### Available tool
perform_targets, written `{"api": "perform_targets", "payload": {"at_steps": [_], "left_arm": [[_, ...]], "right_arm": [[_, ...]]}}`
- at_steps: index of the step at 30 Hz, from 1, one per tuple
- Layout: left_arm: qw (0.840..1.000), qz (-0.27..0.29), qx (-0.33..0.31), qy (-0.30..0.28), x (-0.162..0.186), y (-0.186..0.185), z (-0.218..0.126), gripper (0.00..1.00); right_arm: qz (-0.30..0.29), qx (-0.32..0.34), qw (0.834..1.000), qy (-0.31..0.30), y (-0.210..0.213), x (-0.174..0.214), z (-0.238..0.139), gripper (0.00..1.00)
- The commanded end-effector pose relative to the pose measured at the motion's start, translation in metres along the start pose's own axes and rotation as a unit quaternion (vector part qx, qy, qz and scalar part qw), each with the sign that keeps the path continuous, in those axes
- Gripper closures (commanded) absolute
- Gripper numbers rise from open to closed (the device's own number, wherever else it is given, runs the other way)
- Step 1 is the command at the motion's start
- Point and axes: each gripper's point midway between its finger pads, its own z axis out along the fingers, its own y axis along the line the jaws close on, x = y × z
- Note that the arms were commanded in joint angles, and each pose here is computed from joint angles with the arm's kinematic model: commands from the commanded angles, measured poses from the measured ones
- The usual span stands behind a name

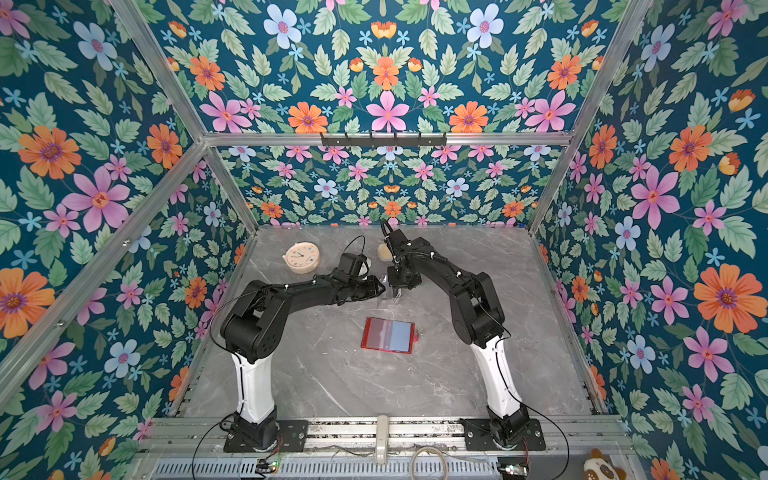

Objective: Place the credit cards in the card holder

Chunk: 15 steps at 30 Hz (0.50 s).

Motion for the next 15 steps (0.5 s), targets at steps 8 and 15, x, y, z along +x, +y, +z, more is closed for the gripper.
{"api": "perform_targets", "payload": {"at_steps": [8, 15], "left_arm": [[0.998, -0.011, -0.055, 0.013, 0.0119, 0.0258, 0.0019, 0.67], [0.998, -0.012, -0.053, 0.014, 0.0122, 0.0255, 0.0019, 0.67]], "right_arm": [[-0.014, 0.037, 0.999, 0.008, -0.0082, 0.0045, -0.0098, 0.65], [-0.016, 0.026, 0.999, 0.013, -0.0023, 0.0044, -0.0070, 0.63]]}}
